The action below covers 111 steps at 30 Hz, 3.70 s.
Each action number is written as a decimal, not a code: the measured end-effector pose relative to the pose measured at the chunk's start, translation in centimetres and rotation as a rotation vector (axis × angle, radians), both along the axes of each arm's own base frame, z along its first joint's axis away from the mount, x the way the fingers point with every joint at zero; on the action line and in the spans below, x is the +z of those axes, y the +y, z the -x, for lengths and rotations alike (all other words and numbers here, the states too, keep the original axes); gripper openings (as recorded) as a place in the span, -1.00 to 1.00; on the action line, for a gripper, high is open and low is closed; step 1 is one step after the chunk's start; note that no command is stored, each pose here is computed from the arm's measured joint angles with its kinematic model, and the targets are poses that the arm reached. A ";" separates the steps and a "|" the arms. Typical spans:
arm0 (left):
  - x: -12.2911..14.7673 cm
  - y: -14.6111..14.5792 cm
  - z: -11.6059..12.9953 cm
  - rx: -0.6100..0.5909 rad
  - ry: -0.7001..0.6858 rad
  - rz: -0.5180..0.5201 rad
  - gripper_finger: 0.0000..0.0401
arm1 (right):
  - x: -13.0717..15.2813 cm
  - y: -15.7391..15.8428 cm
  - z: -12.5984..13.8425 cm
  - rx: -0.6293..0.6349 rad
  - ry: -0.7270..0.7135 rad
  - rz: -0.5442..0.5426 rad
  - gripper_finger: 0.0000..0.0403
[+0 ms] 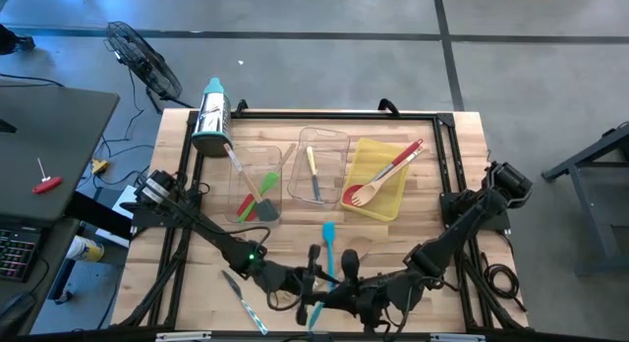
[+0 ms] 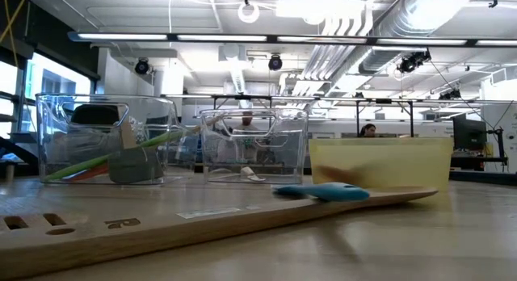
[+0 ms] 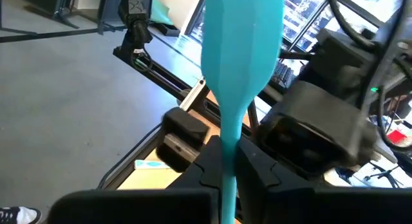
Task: Pick & Place Kitchen Items
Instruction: Put the blue spatula into the left transparent bin
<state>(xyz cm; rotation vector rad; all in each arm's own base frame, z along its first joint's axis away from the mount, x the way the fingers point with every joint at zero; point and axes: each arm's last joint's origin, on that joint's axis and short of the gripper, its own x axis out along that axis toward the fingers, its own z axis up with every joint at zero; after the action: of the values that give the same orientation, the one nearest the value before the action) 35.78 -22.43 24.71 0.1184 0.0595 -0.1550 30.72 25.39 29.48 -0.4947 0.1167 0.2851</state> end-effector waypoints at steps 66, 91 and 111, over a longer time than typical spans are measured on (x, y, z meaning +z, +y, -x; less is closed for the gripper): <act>-2.4 16.2 12.8 1.181 0.986 0.474 -0.79 | -2.4 4.6 8.4 -0.466 0.021 0.101 0.15; -5.1 18.2 12.8 1.040 1.243 0.582 -0.80 | -2.5 4.1 7.4 -0.435 0.069 0.029 0.15; -5.2 18.7 12.4 0.966 1.287 0.619 -0.80 | -2.9 3.8 7.4 -0.445 0.091 0.031 0.15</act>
<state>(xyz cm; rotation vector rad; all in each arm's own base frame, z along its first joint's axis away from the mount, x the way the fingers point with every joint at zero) 23.34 -3.74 19.53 -0.6496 1.3179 0.7440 23.30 29.22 26.62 -0.4731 0.3145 -0.1307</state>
